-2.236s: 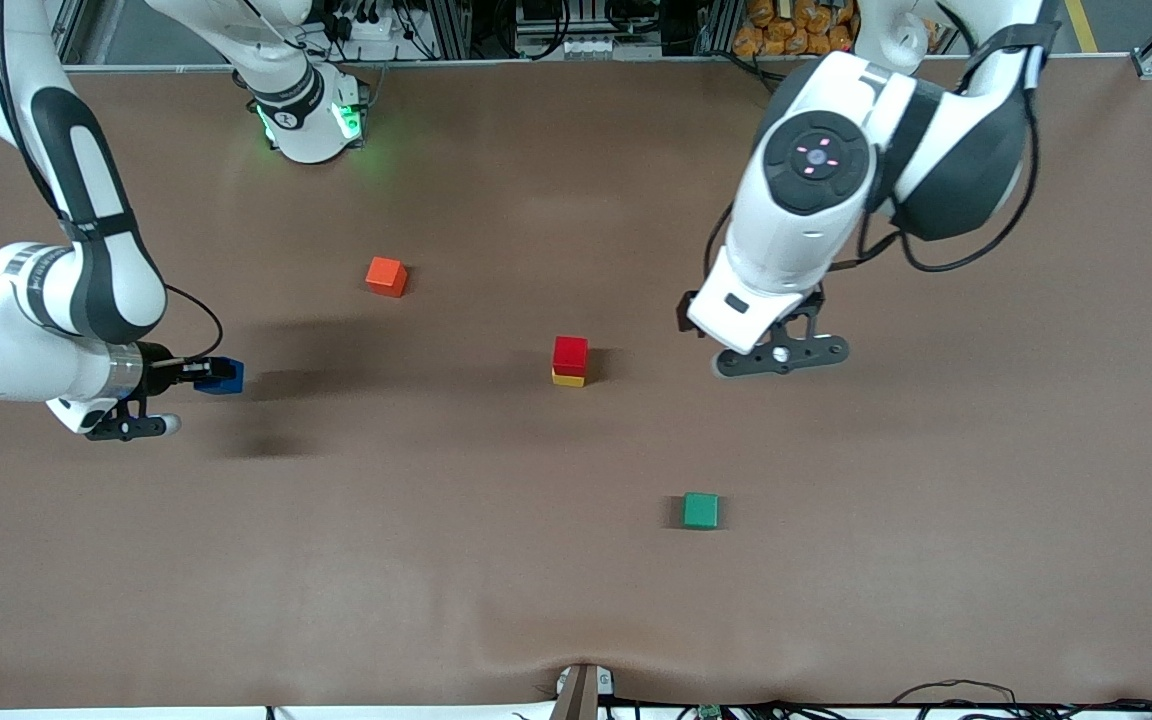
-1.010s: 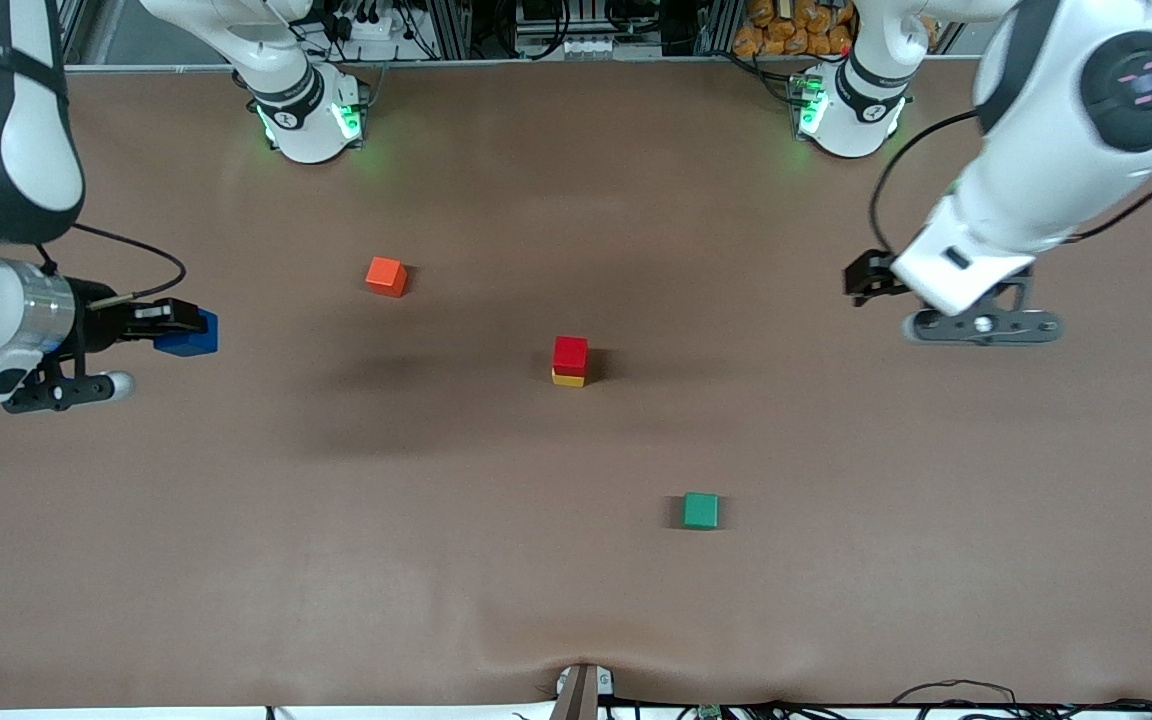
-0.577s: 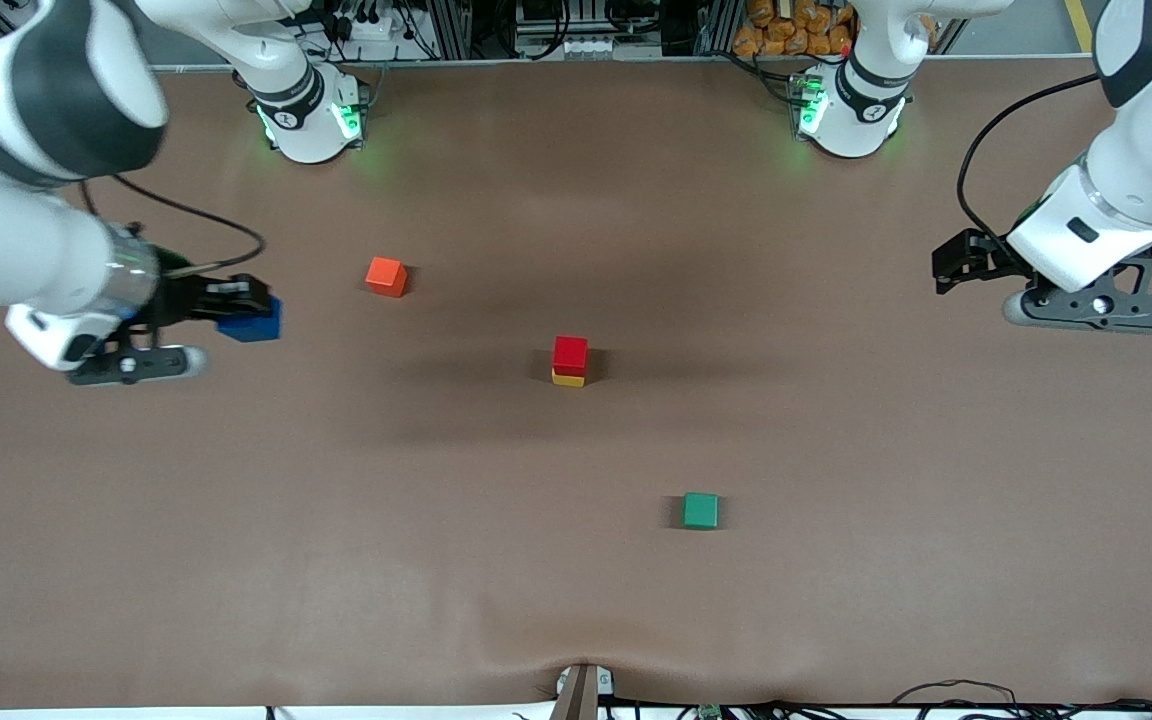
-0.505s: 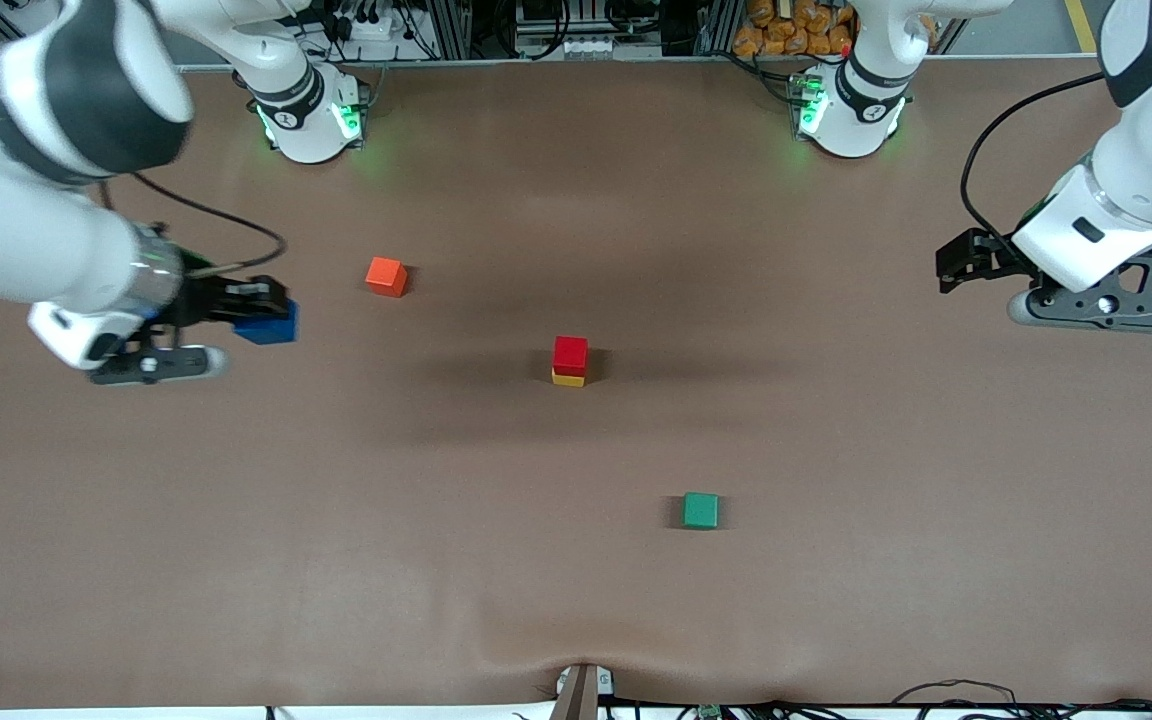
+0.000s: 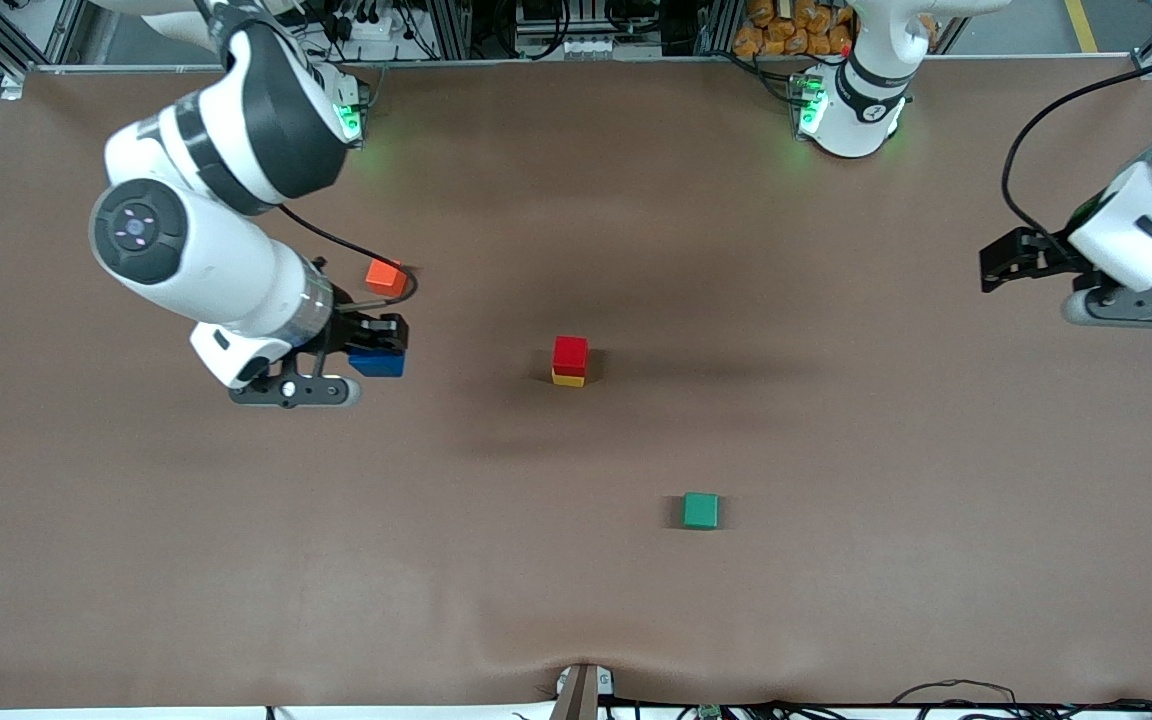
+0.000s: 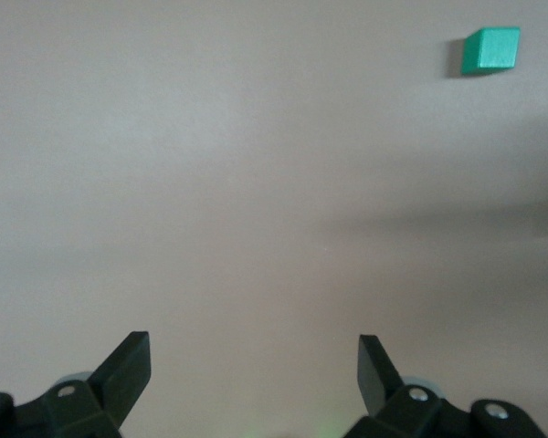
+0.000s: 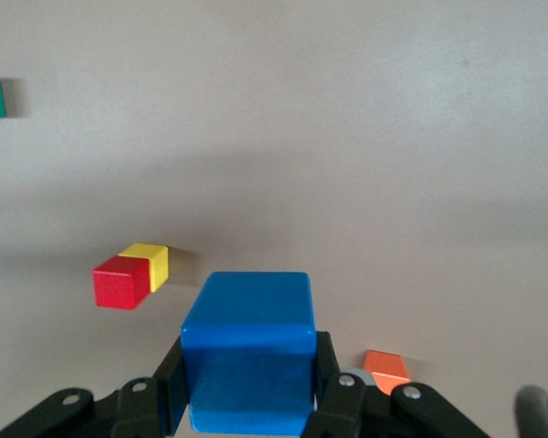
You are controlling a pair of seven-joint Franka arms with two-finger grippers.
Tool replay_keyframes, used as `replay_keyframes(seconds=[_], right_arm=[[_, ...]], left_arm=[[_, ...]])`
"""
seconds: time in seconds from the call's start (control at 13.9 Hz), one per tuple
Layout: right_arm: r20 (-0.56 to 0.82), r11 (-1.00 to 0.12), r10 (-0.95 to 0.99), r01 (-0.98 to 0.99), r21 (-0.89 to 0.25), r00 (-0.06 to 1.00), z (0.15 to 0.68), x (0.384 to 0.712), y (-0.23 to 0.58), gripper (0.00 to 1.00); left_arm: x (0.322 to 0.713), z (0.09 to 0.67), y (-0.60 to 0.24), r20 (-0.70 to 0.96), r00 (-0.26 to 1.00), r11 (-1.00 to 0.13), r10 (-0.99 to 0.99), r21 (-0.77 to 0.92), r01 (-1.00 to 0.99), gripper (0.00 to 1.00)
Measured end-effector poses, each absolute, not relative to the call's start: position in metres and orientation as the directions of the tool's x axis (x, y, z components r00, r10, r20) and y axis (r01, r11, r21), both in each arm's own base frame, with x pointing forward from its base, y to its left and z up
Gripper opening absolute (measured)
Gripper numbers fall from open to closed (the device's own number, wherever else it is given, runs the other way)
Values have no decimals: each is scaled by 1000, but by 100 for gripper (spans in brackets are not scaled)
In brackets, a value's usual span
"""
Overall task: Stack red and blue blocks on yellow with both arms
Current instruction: 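Carry the blue cube with the right gripper over the red cube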
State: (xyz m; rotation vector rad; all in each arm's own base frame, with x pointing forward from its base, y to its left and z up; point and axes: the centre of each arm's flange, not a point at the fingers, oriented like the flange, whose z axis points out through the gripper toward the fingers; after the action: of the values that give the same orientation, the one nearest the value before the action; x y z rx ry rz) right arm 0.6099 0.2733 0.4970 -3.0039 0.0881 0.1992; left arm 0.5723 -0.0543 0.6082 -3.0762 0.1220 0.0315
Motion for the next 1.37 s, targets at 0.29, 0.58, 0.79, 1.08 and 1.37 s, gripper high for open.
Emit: replay_keyframes(seconds=[0.29, 0.58, 0.79, 1.08, 1.37], right_arm=[[-135, -987, -79, -96, -126, 988, 490, 614, 307, 56], [-127, -981, -132, -148, -129, 983, 465, 613, 351, 56], [-139, -969, -177, -197, -148, 974, 444, 610, 378, 56], [-195, -952, -232, -264, -156, 953, 420, 602, 401, 56], [-241, -946, -258, -296, -136, 936, 397, 590, 423, 56]], left_arm=[[571, 629, -51, 9, 997, -996, -72, -62, -71, 100], [567, 631, -42, -9, 998, -996, -56, -63, -56, 100], [567, 632, -39, -10, 999, -997, -50, -63, -51, 100], [562, 640, -38, -2, 999, -997, -49, -63, -49, 100], [551, 651, -37, -13, 999, -997, -46, -64, -47, 100]])
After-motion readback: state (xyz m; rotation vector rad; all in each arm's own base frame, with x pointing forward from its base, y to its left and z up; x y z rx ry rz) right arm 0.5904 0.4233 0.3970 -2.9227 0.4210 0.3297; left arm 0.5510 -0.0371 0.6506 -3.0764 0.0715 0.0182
